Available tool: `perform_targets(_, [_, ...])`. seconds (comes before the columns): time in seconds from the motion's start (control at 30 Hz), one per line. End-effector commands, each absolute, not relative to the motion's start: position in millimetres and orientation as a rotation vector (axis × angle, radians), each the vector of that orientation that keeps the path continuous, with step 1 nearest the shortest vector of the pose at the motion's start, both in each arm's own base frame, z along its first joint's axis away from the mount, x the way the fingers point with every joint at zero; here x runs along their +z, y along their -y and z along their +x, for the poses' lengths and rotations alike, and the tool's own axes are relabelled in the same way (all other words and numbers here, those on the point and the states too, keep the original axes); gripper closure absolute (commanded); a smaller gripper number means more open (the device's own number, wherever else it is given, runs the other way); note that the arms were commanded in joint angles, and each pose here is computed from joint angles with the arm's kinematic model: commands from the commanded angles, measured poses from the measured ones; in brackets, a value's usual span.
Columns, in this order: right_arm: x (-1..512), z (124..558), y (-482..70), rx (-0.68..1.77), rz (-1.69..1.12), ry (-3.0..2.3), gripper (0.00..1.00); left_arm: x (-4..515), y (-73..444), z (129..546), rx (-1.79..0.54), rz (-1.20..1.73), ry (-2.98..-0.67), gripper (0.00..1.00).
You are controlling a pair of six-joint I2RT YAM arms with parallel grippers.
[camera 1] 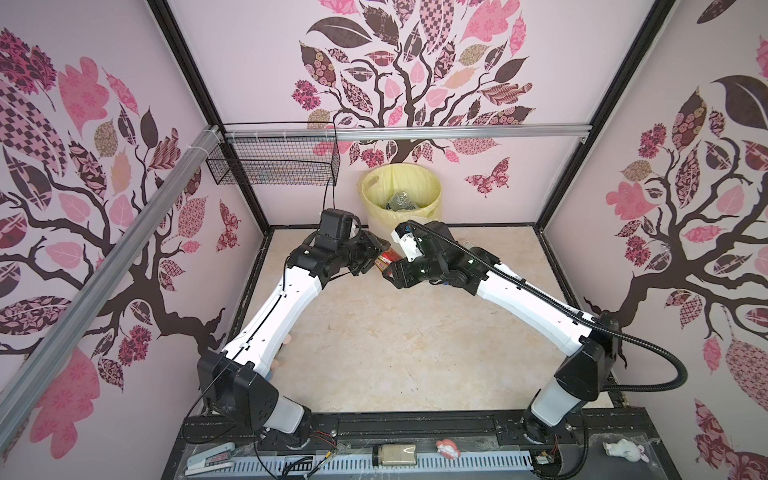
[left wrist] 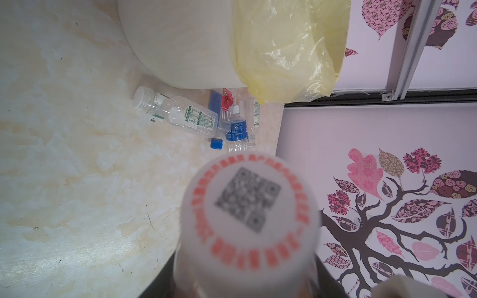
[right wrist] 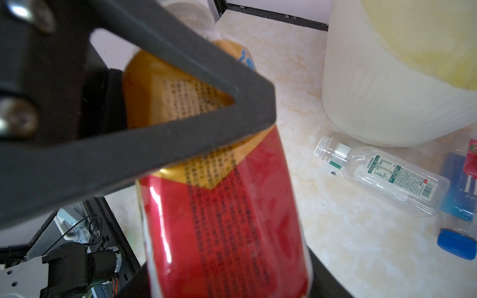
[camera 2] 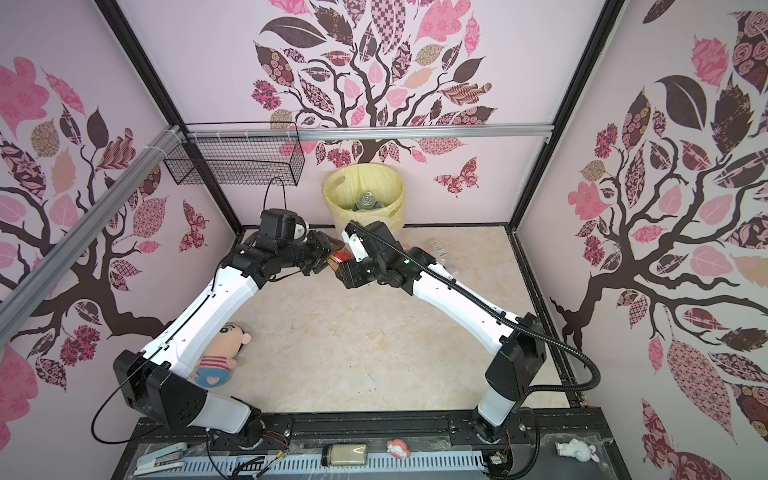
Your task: Throw the plastic bottles in the bin
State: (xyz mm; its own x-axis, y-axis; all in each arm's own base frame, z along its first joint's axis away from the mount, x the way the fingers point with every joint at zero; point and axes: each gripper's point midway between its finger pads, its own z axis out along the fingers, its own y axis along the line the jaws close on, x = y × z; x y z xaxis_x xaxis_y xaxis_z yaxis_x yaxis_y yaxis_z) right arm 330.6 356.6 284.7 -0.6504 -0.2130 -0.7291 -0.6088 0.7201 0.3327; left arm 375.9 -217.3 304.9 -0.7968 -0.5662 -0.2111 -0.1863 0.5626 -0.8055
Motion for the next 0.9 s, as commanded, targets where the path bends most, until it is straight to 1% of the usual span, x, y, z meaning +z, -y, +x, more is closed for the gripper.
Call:
perform_targets(0.0, [322,330,-345,0.767,-0.575,-2.168,0.28,331,209,379,-1.137,-0.573,-2.280,0.62])
perform_targets(0.2, [331,331,-337,0.749,-0.558,-2.157,0.14,337,194,382,-1.110,-0.589,-2.253,0.64])
perform_targets(0.33, [341,332,-329,0.728,-0.541,-2.140,0.02,351,183,389,-1.092,-0.586,-2.212,0.65])
perform_targets(0.37, [345,333,-327,0.724,-0.532,-2.135,0.00,355,182,391,-1.087,-0.578,-2.200,0.65])
perform_targets(0.67, [375,345,-298,0.641,-0.385,-2.120,0.01,411,179,418,-1.031,-0.471,-2.065,0.65])
perform_targets(0.87, [409,356,-283,0.608,-0.261,-2.096,0.01,451,170,446,-0.897,-0.398,-1.951,0.65])
